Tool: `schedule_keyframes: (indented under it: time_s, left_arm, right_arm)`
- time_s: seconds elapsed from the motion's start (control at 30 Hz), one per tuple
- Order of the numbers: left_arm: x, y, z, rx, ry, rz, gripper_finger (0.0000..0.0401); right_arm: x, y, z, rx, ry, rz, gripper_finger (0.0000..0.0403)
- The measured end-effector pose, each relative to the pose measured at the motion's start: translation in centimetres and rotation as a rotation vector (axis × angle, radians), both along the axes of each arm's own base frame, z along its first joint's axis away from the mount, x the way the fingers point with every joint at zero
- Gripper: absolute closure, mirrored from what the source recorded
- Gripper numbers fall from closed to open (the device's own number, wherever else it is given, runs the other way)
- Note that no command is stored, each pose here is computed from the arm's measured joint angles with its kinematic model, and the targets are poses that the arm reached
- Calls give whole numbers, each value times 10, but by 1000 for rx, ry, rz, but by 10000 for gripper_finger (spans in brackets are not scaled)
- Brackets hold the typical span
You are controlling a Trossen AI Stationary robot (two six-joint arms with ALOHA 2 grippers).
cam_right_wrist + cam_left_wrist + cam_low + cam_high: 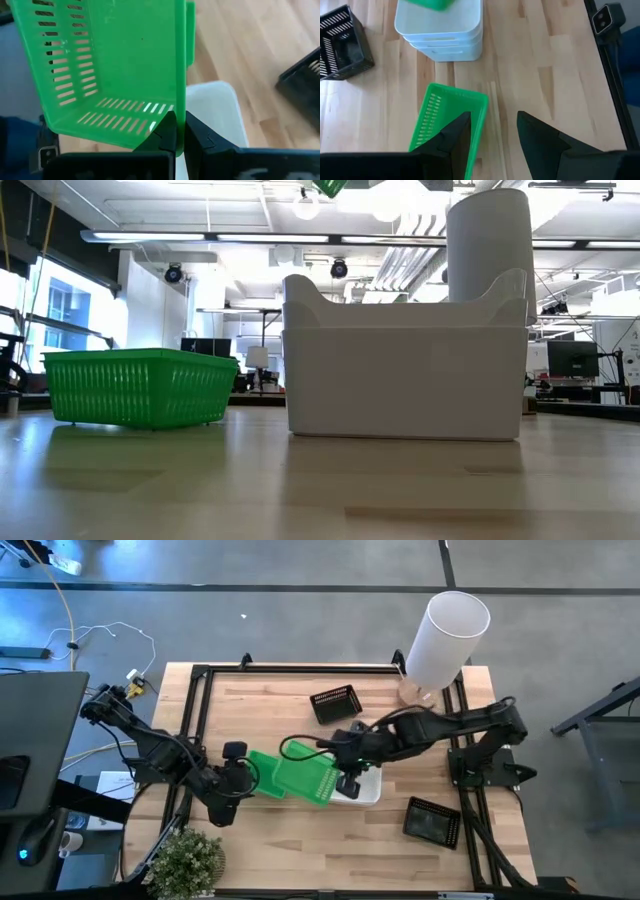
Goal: Stack baskets by color
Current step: Stack the right green bin on the green bin
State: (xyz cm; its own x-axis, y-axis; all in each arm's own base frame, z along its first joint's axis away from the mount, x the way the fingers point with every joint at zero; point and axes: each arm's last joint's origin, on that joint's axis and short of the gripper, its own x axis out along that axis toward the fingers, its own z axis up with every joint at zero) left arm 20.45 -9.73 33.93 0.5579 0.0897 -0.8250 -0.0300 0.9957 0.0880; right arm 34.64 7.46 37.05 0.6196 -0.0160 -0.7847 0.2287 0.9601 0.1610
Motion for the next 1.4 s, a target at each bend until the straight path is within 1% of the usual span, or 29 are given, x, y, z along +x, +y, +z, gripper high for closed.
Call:
schedule_keyframes:
  time_s: [0.13,0.23,0.37,0.5,0.7,0.8,0.97,1.13,1.3,1.4]
  left_arm:
    - [-2,-4,0,-6,-1,-12,254]
    - [-4,-8,0,-7,-2,-29,254]
    - [-4,-9,0,23,-6,-52,254]
    - [-4,-8,5,71,-29,-80,254]
    - [-2,-4,18,222,-84,-140,254]
    - [0,1,24,285,-103,-144,254]
    - [7,14,27,345,-100,-147,254]
    - [17,25,27,387,-100,-150,254]
    - [28,31,22,401,-70,-173,254]
    - [35,33,17,382,-42,-178,254]
  right_arm:
    - [12,-1,-5,37,104,-13,403]
    - [20,-5,-9,38,172,-30,403]
    - [28,-12,-15,75,243,-51,403]
    - [32,-22,-18,129,262,-59,403]
    - [34,-39,-18,169,264,-106,403]
    - [34,-46,-17,184,264,-119,403]
    - [35,-56,-17,203,265,-135,403]
    - [35,-62,-17,216,265,-146,403]
    - [35,-64,-18,217,268,-151,403]
    - [34,-64,-18,214,281,-154,403]
